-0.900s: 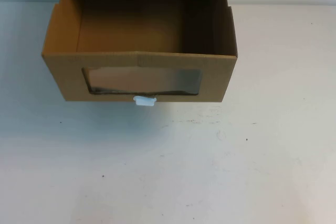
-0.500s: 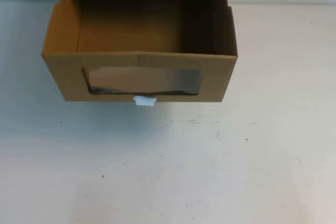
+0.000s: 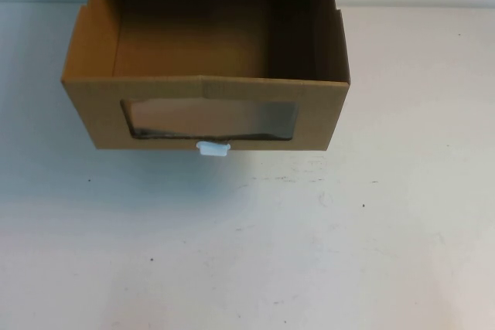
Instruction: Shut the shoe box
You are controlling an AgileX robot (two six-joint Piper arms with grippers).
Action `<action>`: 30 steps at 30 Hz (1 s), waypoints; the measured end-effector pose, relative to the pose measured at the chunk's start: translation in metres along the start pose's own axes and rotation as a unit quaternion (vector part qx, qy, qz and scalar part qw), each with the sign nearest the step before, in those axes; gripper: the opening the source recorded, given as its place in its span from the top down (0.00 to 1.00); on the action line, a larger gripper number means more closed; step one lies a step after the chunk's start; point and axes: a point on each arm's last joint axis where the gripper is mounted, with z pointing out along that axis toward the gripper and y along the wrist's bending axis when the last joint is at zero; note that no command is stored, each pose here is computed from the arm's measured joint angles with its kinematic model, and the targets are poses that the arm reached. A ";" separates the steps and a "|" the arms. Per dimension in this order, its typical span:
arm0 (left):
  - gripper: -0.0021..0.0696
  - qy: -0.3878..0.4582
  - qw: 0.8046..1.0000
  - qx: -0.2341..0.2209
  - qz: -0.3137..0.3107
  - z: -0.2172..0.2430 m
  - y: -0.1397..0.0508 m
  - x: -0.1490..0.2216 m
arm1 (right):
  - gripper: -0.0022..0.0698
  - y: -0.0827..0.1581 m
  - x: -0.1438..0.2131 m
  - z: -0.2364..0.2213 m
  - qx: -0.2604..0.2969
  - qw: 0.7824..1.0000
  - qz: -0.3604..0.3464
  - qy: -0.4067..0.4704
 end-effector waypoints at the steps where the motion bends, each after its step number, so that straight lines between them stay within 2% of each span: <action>1: 0.98 0.000 1.000 0.001 -0.002 0.000 0.000 0.000 | 0.99 0.000 0.000 0.000 0.000 1.000 0.000 0.000; 10: 0.98 -0.014 1.000 0.005 -0.025 0.000 -0.001 -0.003 | 0.99 0.000 0.000 0.000 0.000 1.000 0.000 0.000; 13: 0.98 -0.039 0.993 0.017 -0.111 0.000 -0.002 -0.007 | 0.99 0.000 0.000 0.000 0.000 1.000 0.000 0.000; 17: 0.98 -0.100 0.962 0.034 -0.250 -0.002 -0.001 -0.019 | 0.99 0.000 0.000 0.000 0.000 1.000 0.000 0.000; 19: 0.98 -0.124 0.952 0.035 -0.278 -0.003 0.000 -0.023 | 0.99 0.000 0.000 0.000 0.000 1.000 0.000 0.000; 22: 0.98 -0.151 0.945 0.031 -0.289 -0.004 0.003 -0.028 | 0.99 0.000 0.000 0.000 0.000 1.000 0.000 0.000; 25: 0.98 -0.137 0.948 0.045 -0.284 -0.009 0.000 -0.037 | 0.99 0.000 0.000 0.000 0.000 1.000 0.000 0.000; 30: 0.98 -0.081 0.969 0.077 -0.222 -0.027 -0.004 -0.098 | 0.99 0.000 0.000 0.000 0.000 1.000 0.000 0.000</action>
